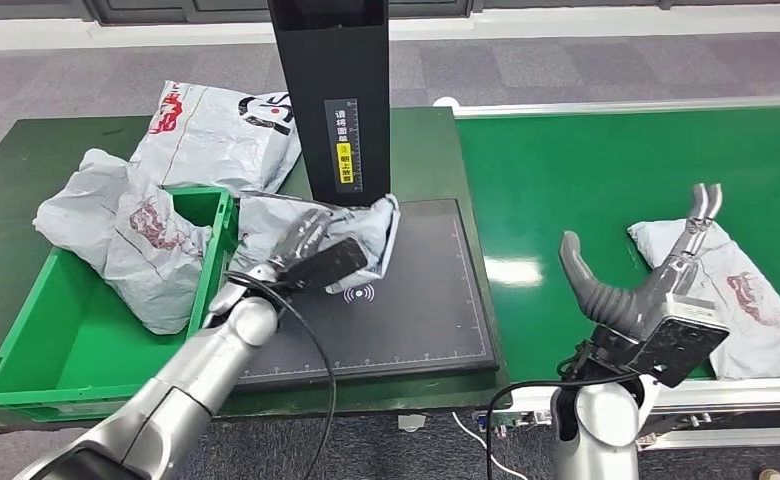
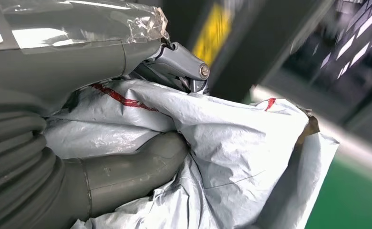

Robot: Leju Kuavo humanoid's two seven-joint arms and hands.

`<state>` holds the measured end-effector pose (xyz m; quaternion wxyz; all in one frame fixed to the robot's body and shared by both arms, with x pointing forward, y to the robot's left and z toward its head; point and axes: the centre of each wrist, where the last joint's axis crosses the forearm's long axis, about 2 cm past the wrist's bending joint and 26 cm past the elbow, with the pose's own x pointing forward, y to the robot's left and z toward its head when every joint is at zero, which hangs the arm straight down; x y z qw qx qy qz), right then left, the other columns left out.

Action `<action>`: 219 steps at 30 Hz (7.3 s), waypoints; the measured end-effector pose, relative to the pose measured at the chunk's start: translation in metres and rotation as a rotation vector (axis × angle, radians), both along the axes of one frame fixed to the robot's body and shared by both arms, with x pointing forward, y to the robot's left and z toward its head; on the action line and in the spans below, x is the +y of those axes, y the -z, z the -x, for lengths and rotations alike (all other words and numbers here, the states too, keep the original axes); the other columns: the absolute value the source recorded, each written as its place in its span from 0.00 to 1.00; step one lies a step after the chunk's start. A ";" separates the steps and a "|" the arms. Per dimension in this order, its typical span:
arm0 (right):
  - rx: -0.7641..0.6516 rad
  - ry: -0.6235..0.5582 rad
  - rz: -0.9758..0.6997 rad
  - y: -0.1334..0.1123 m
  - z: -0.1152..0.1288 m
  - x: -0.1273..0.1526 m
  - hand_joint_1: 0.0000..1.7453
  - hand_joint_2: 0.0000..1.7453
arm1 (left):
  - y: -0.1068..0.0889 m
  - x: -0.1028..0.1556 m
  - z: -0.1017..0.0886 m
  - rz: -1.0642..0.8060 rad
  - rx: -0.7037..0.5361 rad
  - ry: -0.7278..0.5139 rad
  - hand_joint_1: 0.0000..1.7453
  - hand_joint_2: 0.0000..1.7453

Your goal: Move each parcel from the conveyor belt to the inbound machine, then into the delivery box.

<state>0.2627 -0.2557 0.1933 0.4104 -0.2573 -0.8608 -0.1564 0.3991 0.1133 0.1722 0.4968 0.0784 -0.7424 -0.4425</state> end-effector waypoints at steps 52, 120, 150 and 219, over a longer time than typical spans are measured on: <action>0.043 0.116 -0.065 0.021 0.043 -0.012 0.00 1.00 | -0.105 0.201 0.028 -0.480 -0.879 -1.262 1.00 1.00; 0.086 0.016 -0.014 0.025 0.036 -0.009 0.00 1.00 | 0.023 0.224 -0.034 -0.585 -0.007 -0.823 0.00 0.00; 0.092 0.045 -0.027 0.035 0.042 -0.020 0.00 1.00 | -0.042 0.251 -0.035 0.863 0.263 -0.382 0.00 0.00; 1.418 -0.614 0.629 0.137 -0.058 -0.231 0.00 1.00 | -0.041 0.108 0.117 0.956 -0.276 -0.189 0.00 1.00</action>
